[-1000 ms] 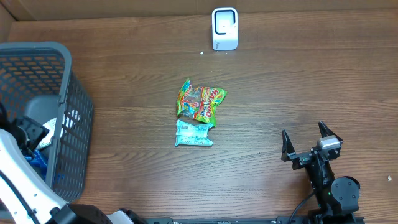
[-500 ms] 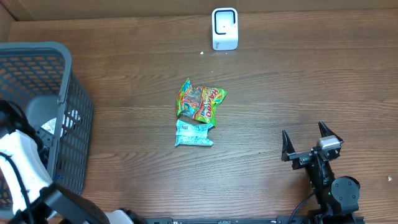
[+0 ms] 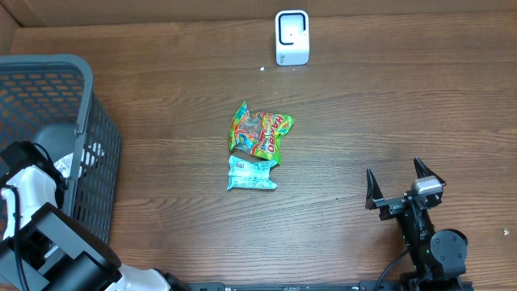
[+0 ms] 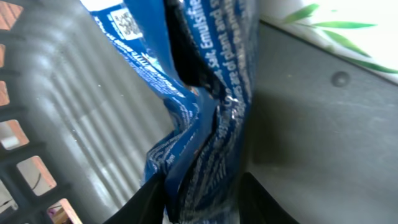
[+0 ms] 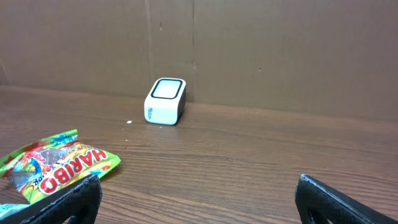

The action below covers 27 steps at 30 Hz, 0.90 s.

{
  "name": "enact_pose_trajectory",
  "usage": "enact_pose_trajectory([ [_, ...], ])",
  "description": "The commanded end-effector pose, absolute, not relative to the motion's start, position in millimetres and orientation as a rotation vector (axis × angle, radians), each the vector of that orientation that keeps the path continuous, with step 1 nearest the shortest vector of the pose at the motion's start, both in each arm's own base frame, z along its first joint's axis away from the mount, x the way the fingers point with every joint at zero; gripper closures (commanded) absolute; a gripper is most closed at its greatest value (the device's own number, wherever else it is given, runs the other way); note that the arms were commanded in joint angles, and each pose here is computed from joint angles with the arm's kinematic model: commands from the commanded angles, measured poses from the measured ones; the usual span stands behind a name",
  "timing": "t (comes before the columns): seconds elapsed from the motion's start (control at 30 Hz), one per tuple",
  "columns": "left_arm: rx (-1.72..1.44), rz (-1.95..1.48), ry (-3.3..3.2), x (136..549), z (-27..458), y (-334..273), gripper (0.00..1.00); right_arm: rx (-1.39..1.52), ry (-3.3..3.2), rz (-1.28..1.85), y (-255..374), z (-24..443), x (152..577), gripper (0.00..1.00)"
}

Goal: Scan the item barcode
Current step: 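Reach the left gripper into the basket and grasp the blue bar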

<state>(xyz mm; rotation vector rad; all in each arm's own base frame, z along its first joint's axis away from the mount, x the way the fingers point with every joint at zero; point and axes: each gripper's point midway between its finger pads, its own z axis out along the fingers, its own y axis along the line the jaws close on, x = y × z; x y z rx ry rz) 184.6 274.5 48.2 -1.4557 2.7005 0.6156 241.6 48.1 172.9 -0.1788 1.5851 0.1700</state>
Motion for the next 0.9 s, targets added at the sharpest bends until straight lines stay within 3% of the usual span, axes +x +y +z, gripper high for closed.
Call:
enact_pose_trajectory([
  [0.0,-1.467,0.648,2.728,177.4,39.9,275.8,0.69,-0.18,1.58,0.17,48.7,171.2,241.5,0.0],
  [0.03,-1.466,0.648,2.724,178.1,40.0,276.4,0.67,-0.18,1.58,0.17,48.7,171.2,241.5,0.0],
  [0.1,-1.465,0.649,2.717,179.2,40.1,277.4,0.47,-0.18,1.58,0.17,48.7,171.2,241.5,0.0],
  [0.17,-1.463,0.651,2.708,180.6,40.3,278.8,0.39,-0.18,1.58,0.17,48.7,171.2,241.5,0.0],
  [0.3,-1.461,0.654,2.695,182.5,40.3,280.7,0.37,-0.18,1.58,0.17,48.7,171.2,241.5,0.0],
  [0.43,-1.459,0.658,2.686,182.1,35.5,280.5,0.44,-0.18,1.58,0.17,48.7,171.2,241.5,0.0],
  [0.63,-1.456,0.66,2.675,183.3,34.3,281.7,0.63,-0.18,1.58,0.17,48.7,171.2,241.5,0.0],
  [0.67,-1.456,0.661,2.674,183.4,34.3,281.9,0.71,-0.18,1.58,0.17,48.7,171.2,241.5,0.0],
  [0.73,-1.456,0.661,2.672,183.7,34.4,282.2,0.96,-0.18,1.58,0.17,48.7,171.2,241.5,0.0],
  [0.87,-1.456,0.66,2.675,183.6,35.4,281.8,0.96,-0.18,1.58,0.17,48.7,171.2,241.5,0.0],
])
